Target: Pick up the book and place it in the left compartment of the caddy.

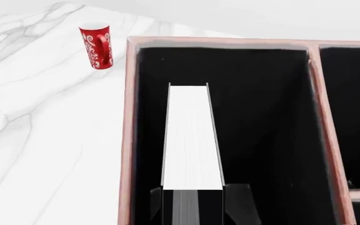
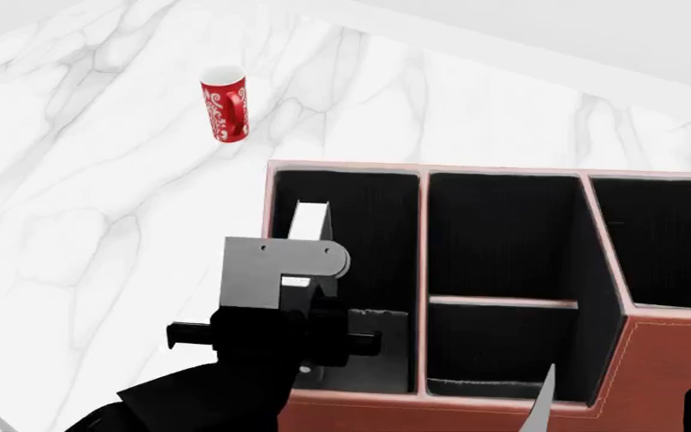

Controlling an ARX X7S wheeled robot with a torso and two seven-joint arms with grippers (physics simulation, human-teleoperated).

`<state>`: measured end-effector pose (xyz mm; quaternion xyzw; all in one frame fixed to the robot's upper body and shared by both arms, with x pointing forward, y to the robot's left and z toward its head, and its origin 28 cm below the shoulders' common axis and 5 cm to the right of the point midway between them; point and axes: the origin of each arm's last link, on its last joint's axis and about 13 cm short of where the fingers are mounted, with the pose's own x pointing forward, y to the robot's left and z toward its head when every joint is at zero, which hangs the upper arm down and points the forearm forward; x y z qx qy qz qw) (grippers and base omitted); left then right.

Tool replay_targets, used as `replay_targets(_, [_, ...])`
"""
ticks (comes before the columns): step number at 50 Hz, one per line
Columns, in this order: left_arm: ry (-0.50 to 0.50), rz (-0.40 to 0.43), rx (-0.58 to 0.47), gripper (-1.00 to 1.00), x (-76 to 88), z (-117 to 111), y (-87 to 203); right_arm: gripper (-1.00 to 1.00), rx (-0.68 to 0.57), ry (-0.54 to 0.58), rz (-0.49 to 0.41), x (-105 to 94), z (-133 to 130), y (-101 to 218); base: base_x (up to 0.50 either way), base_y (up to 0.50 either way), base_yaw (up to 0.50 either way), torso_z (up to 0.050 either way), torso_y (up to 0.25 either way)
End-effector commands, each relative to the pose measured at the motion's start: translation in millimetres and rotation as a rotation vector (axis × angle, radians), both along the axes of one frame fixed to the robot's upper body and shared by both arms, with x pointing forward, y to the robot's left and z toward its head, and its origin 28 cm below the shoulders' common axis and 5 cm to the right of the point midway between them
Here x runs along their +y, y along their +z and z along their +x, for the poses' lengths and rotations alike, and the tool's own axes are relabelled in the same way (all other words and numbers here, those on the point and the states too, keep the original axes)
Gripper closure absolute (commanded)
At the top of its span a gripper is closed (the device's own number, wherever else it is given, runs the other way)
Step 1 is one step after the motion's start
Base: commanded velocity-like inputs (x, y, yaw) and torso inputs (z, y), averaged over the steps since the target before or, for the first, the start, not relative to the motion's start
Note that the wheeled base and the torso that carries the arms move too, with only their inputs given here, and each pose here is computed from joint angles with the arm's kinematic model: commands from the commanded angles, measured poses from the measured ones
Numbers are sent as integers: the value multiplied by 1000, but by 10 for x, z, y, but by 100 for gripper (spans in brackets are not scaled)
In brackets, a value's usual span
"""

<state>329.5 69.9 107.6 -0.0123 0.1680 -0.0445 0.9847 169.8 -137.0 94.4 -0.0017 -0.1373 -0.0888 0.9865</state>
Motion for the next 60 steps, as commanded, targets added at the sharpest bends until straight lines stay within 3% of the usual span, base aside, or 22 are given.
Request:
replay_targets(1, [40,-41,-86,100,-36,149,67,-100,-11,11,6,-14,2,20,0,0,0,0,0])
replay_targets(38, [7,-32,-62,100,-47,207,-18,-100,-17,6,8,-30,-7,25,0,0,0,0,1])
replay_targets(39, [3,-33,-62,-100,-51,205,-12,-100,-17,6,8,-29,-7,25,0,0,0,0,10])
replay_targets(60, [-2,-47,-62,-100,-50,213,5,-100,-17,8,9,-25,-5,26,0,0,0,0,0])
